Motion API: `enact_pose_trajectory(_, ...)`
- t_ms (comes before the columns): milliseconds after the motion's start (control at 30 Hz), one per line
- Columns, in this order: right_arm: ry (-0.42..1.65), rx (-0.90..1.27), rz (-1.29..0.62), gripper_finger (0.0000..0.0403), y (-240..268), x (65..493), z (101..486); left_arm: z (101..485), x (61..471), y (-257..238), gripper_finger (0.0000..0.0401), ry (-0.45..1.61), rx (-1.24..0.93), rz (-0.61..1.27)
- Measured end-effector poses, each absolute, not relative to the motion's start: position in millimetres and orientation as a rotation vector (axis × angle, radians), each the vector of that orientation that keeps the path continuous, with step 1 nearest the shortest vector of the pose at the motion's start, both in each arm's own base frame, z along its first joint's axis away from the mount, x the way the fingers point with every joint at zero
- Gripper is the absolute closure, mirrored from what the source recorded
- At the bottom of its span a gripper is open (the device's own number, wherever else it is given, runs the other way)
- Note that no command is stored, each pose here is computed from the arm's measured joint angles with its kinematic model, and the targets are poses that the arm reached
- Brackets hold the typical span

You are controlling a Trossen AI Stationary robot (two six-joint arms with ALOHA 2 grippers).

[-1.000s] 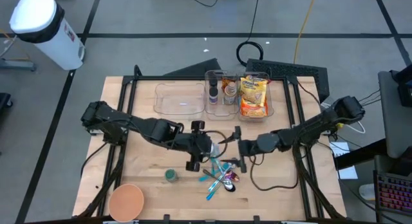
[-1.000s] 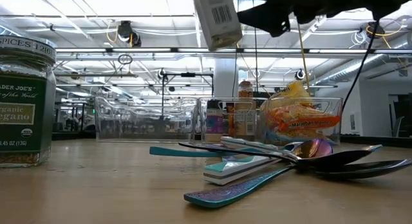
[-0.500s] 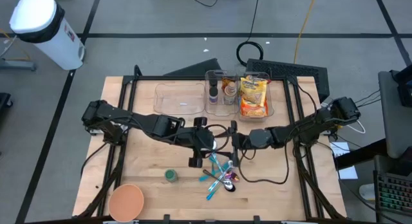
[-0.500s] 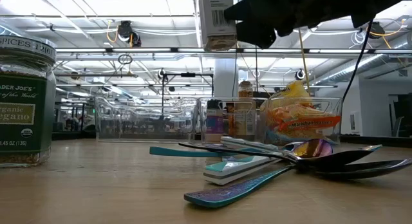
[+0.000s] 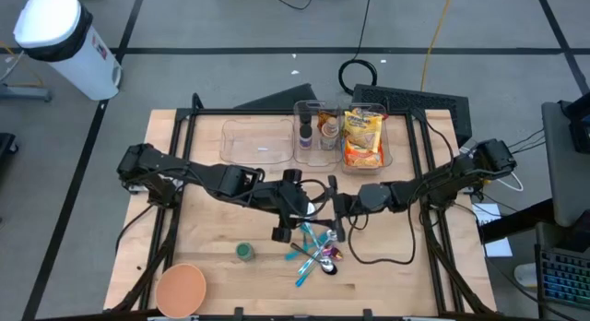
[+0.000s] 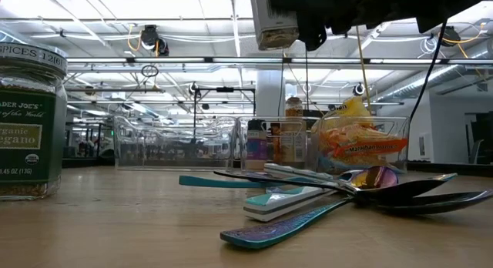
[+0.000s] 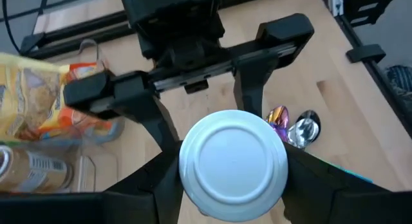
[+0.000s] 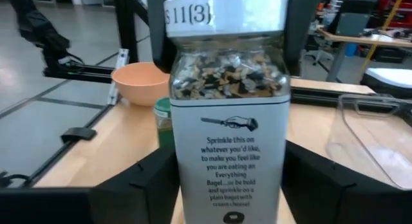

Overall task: Pick & Place Food Item
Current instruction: Put the white seasoning bottle into the middle transparent bin

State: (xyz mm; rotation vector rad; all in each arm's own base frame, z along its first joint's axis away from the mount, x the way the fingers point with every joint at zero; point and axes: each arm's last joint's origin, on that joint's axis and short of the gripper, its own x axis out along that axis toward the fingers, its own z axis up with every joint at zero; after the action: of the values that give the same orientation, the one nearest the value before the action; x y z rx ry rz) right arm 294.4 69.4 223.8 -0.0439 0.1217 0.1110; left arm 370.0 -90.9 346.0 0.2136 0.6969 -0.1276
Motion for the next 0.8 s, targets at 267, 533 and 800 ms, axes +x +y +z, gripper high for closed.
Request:
enact_pose_trajectory(267, 0.111, -0.058, 0.146, 0.0212, 69.9, 292.2, 227.9, 351.3, 369.1, -90.6, 0.0184, 0.662, 0.192, -0.102)
enact_pose_trajectory(533, 0.151, -0.064, 0.142, 0.0212, 70.8, 277.5, 239.6, 379.7, 332.7, -93.4, 0.0015, 0.409, 0.112, -0.196)
enact_pose_trajectory(800, 0.13, -0.068, 0.014, 0.0212, 71.5, 262.1, 256.7, 317.6, 313.2, -75.5, 0.0069, 0.087, 0.056, -0.139)
